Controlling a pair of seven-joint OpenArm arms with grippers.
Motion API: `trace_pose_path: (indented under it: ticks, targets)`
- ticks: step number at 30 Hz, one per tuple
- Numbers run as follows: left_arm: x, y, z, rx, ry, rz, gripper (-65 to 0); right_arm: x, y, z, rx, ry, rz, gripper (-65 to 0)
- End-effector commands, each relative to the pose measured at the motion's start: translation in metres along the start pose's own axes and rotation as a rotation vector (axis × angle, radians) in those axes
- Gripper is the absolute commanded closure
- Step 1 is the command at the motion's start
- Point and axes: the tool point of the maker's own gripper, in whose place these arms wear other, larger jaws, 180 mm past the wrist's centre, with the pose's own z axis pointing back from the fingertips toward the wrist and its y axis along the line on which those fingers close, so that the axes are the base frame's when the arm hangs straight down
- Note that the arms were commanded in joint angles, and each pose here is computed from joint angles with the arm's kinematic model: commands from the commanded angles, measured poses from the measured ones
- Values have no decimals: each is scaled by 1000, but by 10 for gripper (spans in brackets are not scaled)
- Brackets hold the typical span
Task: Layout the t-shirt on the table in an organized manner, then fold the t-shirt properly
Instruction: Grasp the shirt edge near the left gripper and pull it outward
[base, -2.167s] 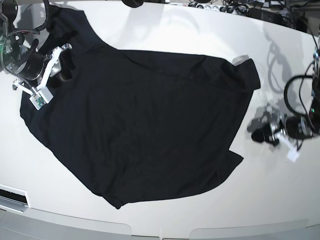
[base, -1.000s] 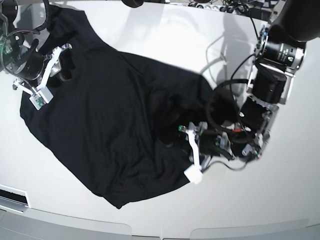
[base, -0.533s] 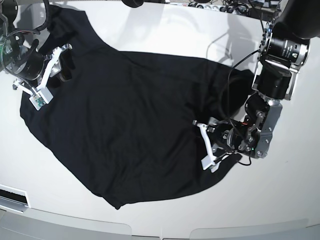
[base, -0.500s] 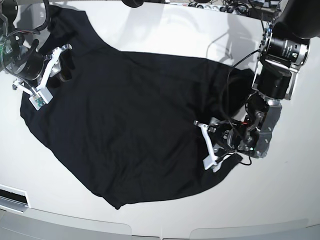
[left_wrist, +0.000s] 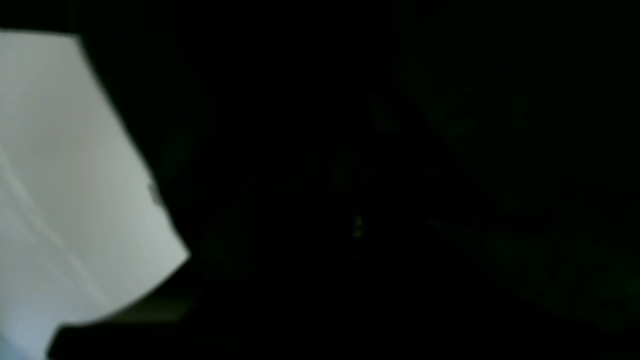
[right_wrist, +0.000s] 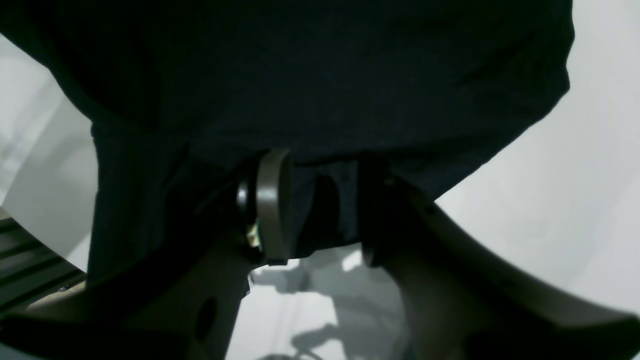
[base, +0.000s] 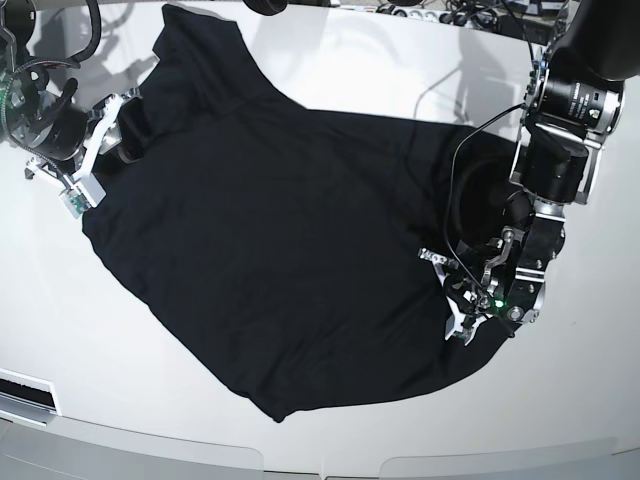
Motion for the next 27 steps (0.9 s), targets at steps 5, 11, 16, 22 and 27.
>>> trace_pose_path:
  ticks: [5, 11, 16, 22, 27]
  targets:
    - [6, -2, 7, -44, 4, -68, -278, 11, -4, 5, -9, -36, 14, -242]
    - [21, 9, 17, 17, -32, -113, -369, 11, -4, 5, -9, -35, 14, -242]
    - [48, 32, 44, 179, -102, -173, -369, 11, -4, 5, -9, -35, 14, -242]
    - [72, 70, 75, 343, -218, -143, -369, 10, -4, 5, -10, -35, 14, -242]
    - [76, 105, 83, 429, -299, -92, -368, 11, -4, 5, -9, -35, 14, -242]
